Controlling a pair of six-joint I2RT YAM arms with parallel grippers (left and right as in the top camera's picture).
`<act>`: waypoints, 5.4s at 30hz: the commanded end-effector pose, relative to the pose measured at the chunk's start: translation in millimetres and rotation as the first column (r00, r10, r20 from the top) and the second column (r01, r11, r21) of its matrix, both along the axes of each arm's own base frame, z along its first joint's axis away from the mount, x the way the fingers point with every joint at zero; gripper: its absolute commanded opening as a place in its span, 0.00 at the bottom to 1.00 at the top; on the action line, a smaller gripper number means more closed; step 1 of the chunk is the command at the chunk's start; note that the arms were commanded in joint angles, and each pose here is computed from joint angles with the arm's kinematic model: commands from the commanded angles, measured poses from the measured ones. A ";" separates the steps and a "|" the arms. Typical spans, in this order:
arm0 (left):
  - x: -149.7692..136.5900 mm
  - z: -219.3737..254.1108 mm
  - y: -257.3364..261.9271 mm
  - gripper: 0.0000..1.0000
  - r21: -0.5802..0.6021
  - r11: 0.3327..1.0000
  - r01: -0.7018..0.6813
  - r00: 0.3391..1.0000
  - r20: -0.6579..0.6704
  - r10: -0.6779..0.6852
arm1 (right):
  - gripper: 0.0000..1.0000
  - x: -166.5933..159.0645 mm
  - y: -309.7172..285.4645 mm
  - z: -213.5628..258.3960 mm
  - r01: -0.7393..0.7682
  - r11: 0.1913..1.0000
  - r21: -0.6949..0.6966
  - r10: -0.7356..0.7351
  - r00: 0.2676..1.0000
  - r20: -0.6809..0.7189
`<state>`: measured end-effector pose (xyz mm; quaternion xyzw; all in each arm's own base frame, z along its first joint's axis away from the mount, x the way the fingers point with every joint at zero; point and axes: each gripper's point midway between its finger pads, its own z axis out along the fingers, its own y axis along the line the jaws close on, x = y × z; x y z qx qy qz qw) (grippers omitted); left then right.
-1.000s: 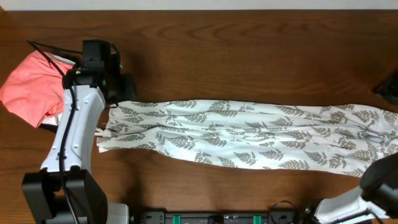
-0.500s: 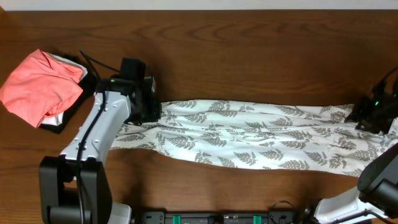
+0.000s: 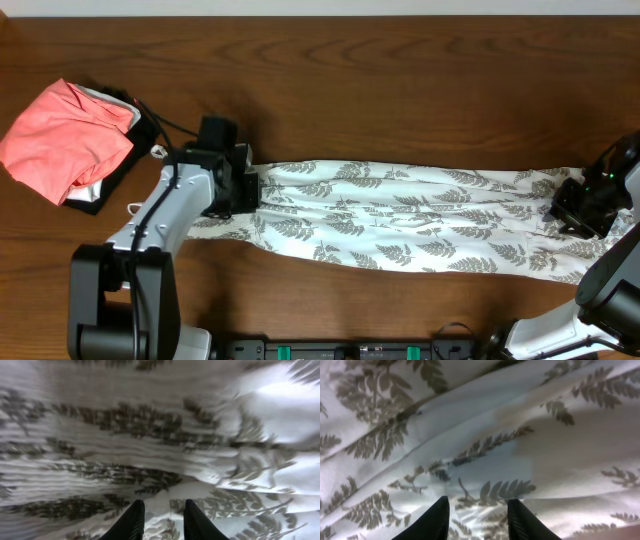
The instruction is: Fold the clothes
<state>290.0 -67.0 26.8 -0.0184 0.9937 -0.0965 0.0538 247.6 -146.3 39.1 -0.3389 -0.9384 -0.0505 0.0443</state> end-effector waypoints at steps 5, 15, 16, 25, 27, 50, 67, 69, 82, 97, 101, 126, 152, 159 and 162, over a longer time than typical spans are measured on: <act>-9.8 -22.5 1.1 0.28 -0.004 1.000 -0.028 1.000 -0.008 0.028 | 0.37 -9.0 3.6 -17.1 0.045 0.999 -0.004 -0.045 0.999 -0.022; 4.6 -22.5 -0.7 0.28 -0.015 0.999 -0.031 0.998 0.057 0.032 | 0.35 -15.8 10.2 -43.4 0.079 0.997 -0.005 -0.079 0.997 -0.005; 6.9 -22.0 -1.0 0.28 -0.018 0.999 -0.039 0.997 0.065 0.040 | 0.34 -14.5 10.2 -45.3 0.083 0.997 -0.006 -0.083 0.997 0.004; 27.9 -18.3 -1.3 0.28 -0.039 0.992 -0.120 0.983 0.133 0.124 | 0.32 13.2 2.5 -49.5 0.078 0.995 -0.060 -0.071 0.991 0.111; 30.2 -17.6 -1.4 0.28 -0.042 0.991 -0.125 0.981 0.141 0.130 | 0.32 24.1 0.5 -49.1 0.070 0.994 -0.080 -0.058 0.987 0.149; 29.2 -18.0 -1.3 0.29 -0.041 0.991 -0.126 0.982 0.137 0.130 | 0.54 106.3 -37.1 50.9 0.110 0.979 -0.171 -0.005 0.856 0.517; 25.7 -19.0 -0.9 0.34 -0.038 0.991 -0.126 0.984 0.122 0.130 | 0.65 51.9 -114.2 50.5 0.327 0.933 -0.148 -0.213 0.835 0.507; 24.7 -19.3 -0.8 0.34 -0.037 0.991 -0.126 0.985 0.118 0.130 | 0.64 53.1 -115.5 33.0 0.324 0.937 -0.131 -0.226 0.847 0.481; 23.1 -19.8 -0.6 0.35 -0.035 0.991 -0.126 0.985 0.111 0.130 | 0.42 66.6 -125.4 -6.4 0.318 0.942 -0.109 -0.232 0.850 0.472; 23.0 -19.7 -0.8 0.35 -0.035 0.991 -0.126 0.985 0.111 0.129 | 0.45 85.5 -118.6 -15.7 0.288 0.950 -0.120 -0.197 0.851 0.488; 23.0 -19.7 -0.8 0.35 -0.035 0.991 -0.126 0.985 0.111 0.129 | 0.44 88.8 -115.1 -20.0 0.277 0.953 -0.121 -0.187 0.856 0.482; 22.0 -20.0 -0.6 0.36 -0.034 0.991 -0.126 0.986 0.107 0.129 | 0.01 53.3 -98.0 59.4 0.292 0.943 -0.158 -0.200 0.881 0.429; 18.7 -20.9 -0.1 0.36 -0.031 0.991 -0.127 0.987 0.093 0.129 | 0.16 59.7 -85.0 44.7 0.196 0.975 -0.101 -0.130 0.883 0.452; 18.7 -20.9 -0.1 0.36 -0.031 0.991 -0.127 0.987 0.093 0.129 | 0.09 51.0 -88.3 31.4 0.204 0.971 -0.125 -0.140 0.907 0.397; 18.6 -20.9 -0.2 0.36 -0.031 0.991 -0.127 0.987 0.093 0.129 | 0.08 43.3 -96.3 10.1 0.214 0.963 -0.163 -0.148 0.927 0.345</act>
